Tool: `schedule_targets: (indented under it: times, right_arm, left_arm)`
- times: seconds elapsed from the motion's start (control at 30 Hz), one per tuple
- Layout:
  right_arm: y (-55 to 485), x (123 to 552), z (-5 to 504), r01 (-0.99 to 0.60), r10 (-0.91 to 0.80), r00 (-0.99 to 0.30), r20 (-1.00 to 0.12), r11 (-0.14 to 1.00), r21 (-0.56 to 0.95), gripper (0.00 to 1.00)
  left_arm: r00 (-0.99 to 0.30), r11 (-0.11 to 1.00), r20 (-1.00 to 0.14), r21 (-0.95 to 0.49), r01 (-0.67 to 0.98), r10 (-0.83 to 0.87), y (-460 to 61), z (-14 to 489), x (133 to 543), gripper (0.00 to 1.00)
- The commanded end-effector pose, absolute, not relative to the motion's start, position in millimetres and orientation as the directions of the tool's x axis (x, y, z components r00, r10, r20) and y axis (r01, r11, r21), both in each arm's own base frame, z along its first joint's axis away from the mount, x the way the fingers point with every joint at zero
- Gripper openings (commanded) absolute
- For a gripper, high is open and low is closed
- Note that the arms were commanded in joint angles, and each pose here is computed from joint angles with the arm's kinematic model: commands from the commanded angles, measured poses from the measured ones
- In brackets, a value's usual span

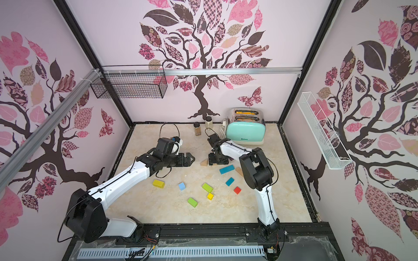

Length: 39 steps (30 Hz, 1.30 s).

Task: Assemble a carrot with building blocks
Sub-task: Pick up the building block from the center of the board, then assemble the building block at the center of the board.

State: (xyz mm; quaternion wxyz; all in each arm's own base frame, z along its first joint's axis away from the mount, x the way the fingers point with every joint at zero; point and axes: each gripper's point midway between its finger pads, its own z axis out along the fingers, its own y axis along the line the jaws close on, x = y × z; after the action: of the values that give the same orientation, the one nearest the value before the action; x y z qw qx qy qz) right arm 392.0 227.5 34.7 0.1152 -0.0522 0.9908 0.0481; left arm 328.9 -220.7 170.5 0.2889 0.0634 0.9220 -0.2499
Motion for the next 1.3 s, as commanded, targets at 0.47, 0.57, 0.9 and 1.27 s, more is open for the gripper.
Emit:
schedule_targets:
  times: [0.47,0.57,0.9,1.27]
  right_arm:
    - [176,315,69,-0.165,-0.159,-0.965,-0.209,0.986,0.015,0.64]
    - [176,314,54,-0.17,-0.165,-0.969,-0.185,0.985,0.01,0.64]
    - [178,326,27,-0.175,-0.176,-0.971,-0.165,0.984,-0.022,0.65]
    - [178,348,21,-0.139,-0.14,-0.97,-0.201,0.99,-0.018,0.65]
  left_arm:
    - [-0.824,0.828,-0.56,-0.502,0.251,-0.089,-232,179,336,0.96]
    - [-0.831,0.821,-0.549,-0.513,0.251,-0.089,-234,177,336,0.96]
    - [-0.834,0.818,-0.544,-0.521,0.245,-0.097,-237,176,339,0.96]
    - [-0.834,0.827,-0.546,-0.506,0.246,-0.086,-236,171,341,0.96]
